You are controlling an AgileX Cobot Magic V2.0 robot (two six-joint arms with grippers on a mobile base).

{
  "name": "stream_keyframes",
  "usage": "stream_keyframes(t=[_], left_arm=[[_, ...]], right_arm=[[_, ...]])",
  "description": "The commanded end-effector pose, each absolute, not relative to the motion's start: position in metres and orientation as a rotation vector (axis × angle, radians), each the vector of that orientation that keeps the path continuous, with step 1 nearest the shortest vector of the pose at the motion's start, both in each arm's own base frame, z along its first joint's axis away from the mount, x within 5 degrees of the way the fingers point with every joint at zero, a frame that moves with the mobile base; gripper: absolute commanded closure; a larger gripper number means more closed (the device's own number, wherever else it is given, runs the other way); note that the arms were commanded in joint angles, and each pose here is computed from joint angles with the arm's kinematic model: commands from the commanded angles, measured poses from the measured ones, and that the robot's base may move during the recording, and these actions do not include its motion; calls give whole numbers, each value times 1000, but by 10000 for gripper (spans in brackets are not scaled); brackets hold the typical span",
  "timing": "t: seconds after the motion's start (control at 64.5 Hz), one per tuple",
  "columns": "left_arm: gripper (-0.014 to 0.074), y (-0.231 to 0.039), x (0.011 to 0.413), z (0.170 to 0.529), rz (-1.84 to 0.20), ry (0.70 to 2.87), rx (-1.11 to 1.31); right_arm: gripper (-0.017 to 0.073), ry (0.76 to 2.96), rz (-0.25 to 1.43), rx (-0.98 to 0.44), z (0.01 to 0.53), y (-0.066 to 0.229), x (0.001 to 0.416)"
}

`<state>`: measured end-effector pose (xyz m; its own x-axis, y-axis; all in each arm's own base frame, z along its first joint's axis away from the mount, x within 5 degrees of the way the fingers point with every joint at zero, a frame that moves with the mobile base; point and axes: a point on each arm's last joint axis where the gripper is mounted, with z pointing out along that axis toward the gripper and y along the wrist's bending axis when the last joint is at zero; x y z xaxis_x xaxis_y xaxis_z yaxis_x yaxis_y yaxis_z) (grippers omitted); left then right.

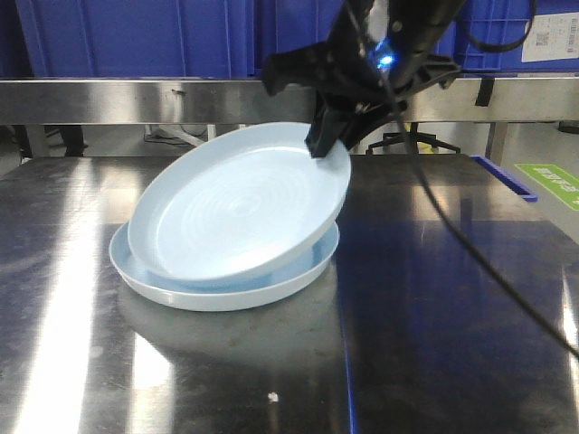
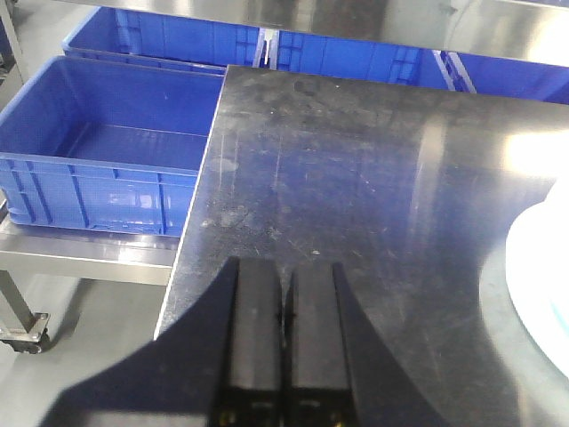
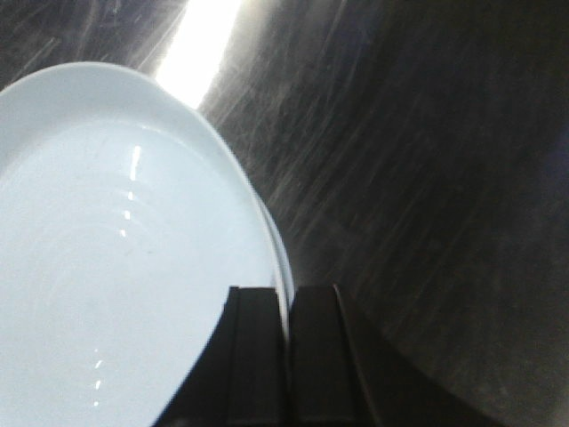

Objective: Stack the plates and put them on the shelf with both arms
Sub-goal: 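Grasp the other light blue plate with right gripper, lower onto first plate, then grip the rim of the stacked plates with right gripper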

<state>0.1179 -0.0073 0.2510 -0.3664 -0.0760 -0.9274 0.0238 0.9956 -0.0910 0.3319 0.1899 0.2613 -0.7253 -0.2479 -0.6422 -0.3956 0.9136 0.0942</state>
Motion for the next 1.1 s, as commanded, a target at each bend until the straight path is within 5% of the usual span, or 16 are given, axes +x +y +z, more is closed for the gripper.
stream_keyframes(t=[0.0,0.202,1.086], left_arm=[[505,-8,121,267,-126,1837,-46],[505,-8,121,267,-126,1837,-46],[505,-8,121,267,-126,1837,-46]], right_arm=[[428,2289,337,-449,288,195,335],[51,2334,324,-461,274,198,338],[146,2445,285,-483,232,204,349]])
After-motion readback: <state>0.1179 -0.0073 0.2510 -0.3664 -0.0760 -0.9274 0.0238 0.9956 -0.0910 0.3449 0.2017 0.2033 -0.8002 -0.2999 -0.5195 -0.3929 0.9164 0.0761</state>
